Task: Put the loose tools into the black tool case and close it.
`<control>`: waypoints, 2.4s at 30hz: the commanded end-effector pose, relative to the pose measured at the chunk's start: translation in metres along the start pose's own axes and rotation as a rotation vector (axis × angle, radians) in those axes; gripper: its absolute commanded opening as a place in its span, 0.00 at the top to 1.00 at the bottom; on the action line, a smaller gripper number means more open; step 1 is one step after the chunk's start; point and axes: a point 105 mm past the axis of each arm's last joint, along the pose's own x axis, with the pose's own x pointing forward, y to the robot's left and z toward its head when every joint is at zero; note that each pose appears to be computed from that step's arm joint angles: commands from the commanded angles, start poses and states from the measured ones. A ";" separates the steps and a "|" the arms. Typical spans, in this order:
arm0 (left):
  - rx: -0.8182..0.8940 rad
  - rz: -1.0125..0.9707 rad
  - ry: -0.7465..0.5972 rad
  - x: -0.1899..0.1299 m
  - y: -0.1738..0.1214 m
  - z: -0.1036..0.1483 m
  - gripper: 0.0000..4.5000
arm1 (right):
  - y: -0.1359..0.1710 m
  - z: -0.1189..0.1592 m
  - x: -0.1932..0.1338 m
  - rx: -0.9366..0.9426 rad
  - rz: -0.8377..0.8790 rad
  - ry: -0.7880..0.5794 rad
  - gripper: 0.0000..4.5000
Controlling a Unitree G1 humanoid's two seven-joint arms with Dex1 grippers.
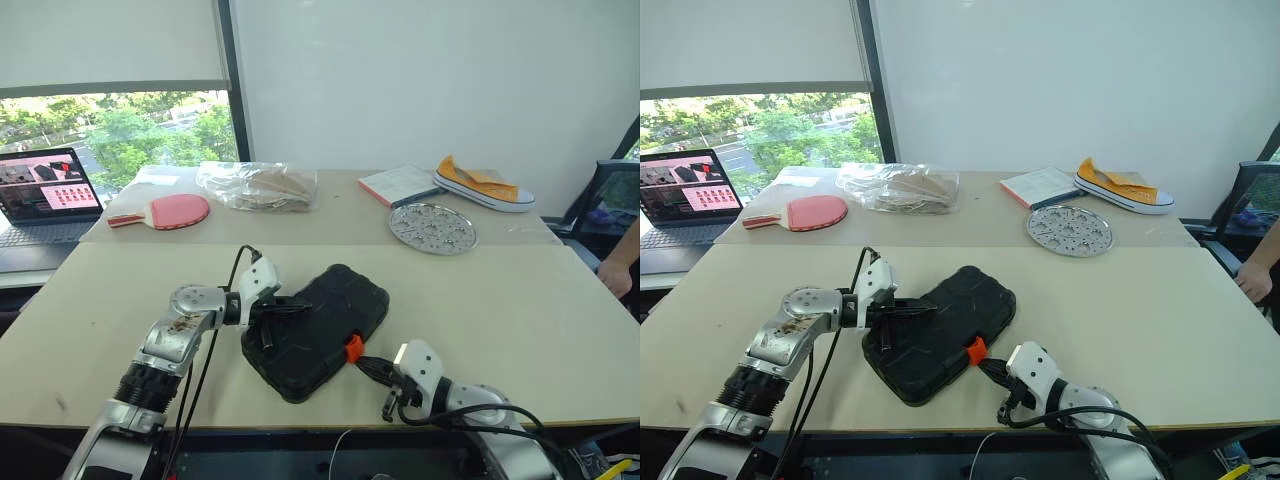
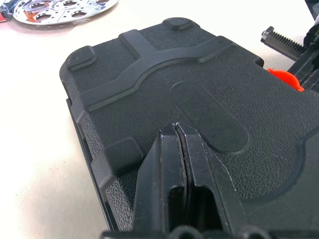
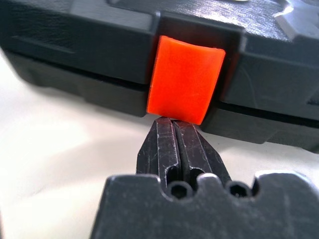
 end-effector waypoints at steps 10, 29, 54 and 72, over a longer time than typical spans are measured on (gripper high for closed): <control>-0.074 -0.023 0.091 0.007 -0.010 -0.034 0.99 | -0.013 0.040 -0.018 -0.080 0.048 -0.069 1.00; -0.074 -0.008 0.098 0.003 -0.008 -0.036 0.99 | -0.005 0.025 0.005 -0.072 0.096 -0.026 1.00; -0.091 -0.018 0.120 0.006 -0.009 -0.040 0.99 | -0.009 0.025 0.021 -0.105 0.109 -0.014 1.00; -0.102 -0.043 0.188 0.008 -0.014 -0.055 0.99 | -0.025 0.035 0.025 -0.161 0.089 -0.034 1.00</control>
